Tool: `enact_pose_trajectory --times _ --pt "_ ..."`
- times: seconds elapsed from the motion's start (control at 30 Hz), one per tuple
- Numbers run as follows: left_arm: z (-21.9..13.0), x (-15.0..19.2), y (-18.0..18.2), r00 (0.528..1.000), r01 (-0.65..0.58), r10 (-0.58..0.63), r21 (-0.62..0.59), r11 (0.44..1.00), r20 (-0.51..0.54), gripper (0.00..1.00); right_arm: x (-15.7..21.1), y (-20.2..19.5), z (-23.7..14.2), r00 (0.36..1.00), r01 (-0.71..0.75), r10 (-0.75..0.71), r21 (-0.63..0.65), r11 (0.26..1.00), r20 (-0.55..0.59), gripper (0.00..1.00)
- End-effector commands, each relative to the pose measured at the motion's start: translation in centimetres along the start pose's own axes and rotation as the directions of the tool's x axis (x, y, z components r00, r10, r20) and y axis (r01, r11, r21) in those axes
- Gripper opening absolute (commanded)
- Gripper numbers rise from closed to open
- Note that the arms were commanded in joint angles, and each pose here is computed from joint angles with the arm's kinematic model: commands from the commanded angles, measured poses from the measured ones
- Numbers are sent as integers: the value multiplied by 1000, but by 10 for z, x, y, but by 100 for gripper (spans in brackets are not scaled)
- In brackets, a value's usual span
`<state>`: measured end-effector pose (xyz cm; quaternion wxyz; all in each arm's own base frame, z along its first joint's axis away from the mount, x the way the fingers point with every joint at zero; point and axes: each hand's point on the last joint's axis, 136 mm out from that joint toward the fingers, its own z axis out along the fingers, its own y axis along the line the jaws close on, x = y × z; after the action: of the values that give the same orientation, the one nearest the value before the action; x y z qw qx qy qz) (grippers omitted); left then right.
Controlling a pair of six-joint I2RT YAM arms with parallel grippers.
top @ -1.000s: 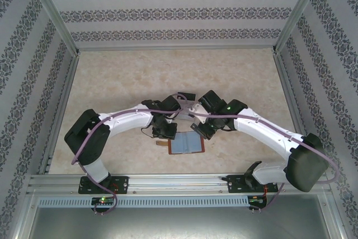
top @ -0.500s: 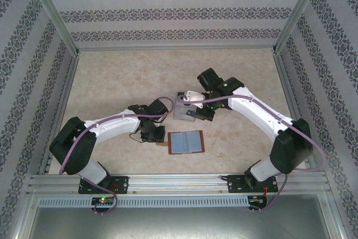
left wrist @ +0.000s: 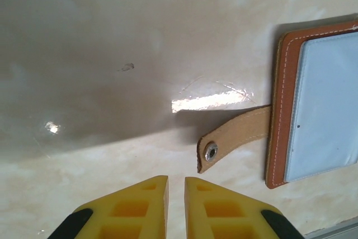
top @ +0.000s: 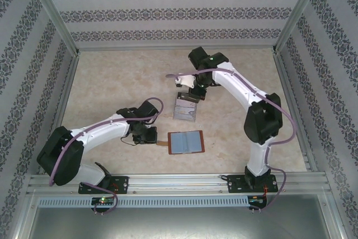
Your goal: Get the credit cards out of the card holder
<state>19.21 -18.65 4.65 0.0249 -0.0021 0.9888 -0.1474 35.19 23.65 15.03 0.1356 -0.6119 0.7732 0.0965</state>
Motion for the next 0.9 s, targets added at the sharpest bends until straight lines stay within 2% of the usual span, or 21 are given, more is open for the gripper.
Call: enact_pose_trajectory --times 0.0,0.33,0.87 --pt "-5 2 11 999 38 -38 -20 999 4 17 3 -7 1 999 19 -20 -38 999 -37 5" --pt "-11 1 20 998 60 -60 -27 998 5 17 -2 -40 23 996 17 -21 -44 999 -90 5" --pt "-9 1 27 997 73 -73 -32 997 -3 17 -4 -31 53 993 -29 10 -164 986 -114 11"
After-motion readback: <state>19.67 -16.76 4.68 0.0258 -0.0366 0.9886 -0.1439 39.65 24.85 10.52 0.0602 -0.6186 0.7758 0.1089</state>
